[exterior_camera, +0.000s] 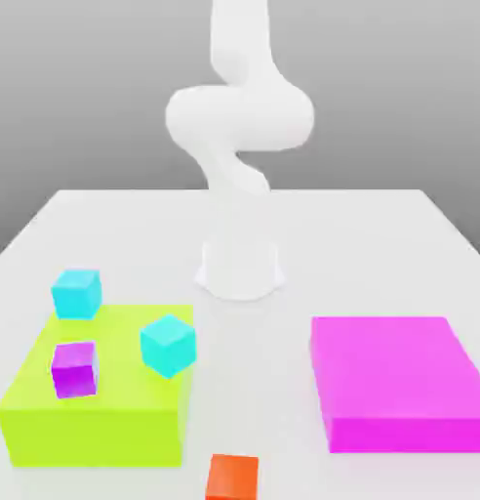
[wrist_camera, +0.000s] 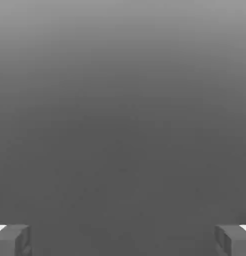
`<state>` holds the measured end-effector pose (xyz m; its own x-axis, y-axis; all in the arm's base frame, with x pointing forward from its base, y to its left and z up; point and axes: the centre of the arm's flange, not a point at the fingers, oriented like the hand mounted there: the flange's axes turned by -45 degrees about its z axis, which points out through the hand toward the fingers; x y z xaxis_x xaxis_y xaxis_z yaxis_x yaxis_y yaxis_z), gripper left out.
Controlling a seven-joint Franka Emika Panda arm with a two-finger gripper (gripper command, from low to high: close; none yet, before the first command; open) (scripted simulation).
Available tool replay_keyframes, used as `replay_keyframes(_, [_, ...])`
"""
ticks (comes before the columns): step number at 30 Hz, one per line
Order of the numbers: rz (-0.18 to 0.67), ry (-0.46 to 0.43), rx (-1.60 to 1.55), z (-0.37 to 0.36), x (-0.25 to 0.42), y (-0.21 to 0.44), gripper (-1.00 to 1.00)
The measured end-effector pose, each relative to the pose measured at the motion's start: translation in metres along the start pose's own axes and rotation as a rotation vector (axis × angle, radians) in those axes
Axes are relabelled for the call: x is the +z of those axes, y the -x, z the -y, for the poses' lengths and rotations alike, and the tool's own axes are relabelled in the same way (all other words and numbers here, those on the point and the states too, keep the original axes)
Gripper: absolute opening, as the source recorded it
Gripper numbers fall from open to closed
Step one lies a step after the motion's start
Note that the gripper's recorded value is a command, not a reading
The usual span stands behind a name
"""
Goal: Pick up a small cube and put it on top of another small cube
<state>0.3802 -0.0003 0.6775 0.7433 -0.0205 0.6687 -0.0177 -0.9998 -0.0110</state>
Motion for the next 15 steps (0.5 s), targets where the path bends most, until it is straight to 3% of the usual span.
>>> replay_keyframes(15, [0.405, 0.025, 0.037, -0.005, 0.272, 0.072, 0.0])
